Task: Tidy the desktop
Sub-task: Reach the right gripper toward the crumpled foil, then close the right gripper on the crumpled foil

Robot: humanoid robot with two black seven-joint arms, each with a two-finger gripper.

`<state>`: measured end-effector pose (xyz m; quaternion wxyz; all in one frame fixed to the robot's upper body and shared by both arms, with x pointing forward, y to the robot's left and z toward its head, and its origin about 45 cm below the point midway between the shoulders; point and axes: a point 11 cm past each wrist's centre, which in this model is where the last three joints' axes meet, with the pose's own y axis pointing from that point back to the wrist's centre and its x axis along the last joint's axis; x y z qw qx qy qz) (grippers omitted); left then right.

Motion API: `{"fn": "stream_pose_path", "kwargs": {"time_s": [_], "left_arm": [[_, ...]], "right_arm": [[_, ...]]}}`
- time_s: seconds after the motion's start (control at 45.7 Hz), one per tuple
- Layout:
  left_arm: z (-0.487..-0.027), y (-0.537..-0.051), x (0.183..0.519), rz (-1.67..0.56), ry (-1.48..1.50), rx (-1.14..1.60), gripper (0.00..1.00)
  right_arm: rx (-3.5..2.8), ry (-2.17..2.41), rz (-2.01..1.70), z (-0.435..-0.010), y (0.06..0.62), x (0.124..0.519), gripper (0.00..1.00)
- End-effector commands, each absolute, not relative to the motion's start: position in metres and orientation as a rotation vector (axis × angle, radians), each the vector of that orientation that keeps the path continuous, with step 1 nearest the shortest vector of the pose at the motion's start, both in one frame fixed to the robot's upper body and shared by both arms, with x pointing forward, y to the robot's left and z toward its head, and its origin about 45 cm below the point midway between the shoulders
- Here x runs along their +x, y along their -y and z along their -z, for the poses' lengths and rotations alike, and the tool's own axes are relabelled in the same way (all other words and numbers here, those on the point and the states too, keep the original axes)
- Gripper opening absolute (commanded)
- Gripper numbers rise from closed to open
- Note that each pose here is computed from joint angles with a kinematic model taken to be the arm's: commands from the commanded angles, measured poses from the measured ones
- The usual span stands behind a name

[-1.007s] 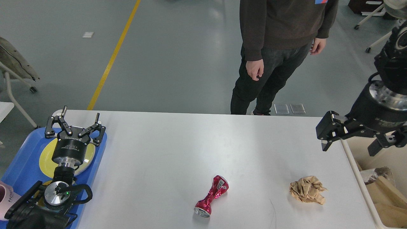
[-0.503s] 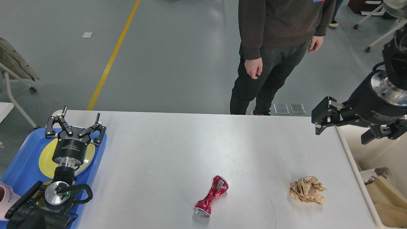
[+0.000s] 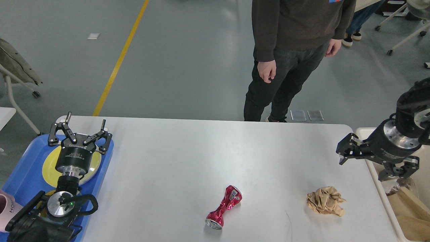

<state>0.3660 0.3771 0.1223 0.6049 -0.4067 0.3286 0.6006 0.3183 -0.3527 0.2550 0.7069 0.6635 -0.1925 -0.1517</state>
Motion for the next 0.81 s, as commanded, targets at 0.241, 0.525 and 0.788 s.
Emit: {"fn": "stream_pose_path", "kwargs": {"time_s": [0.241, 0.525, 0.788], "left_arm": [[-0.122, -0.378, 0.366, -1.390, -0.759, -0.940, 0.96], [-0.122, -0.377, 0.366, -1.388, -0.760, -0.941, 0.96], [-0.122, -0.377, 0.366, -1.390, -0.759, -0.940, 0.96]], "right_arm": [[1.510, 0.404, 0.430, -0.142, 0.353, 0.313, 0.99], [1.522, 0.414, 0.446, -0.091, 0.341, 0.303, 0.99], [1.441, 0.552, 0.363, -0.066, 0.355, 0.296, 0.99]]}}
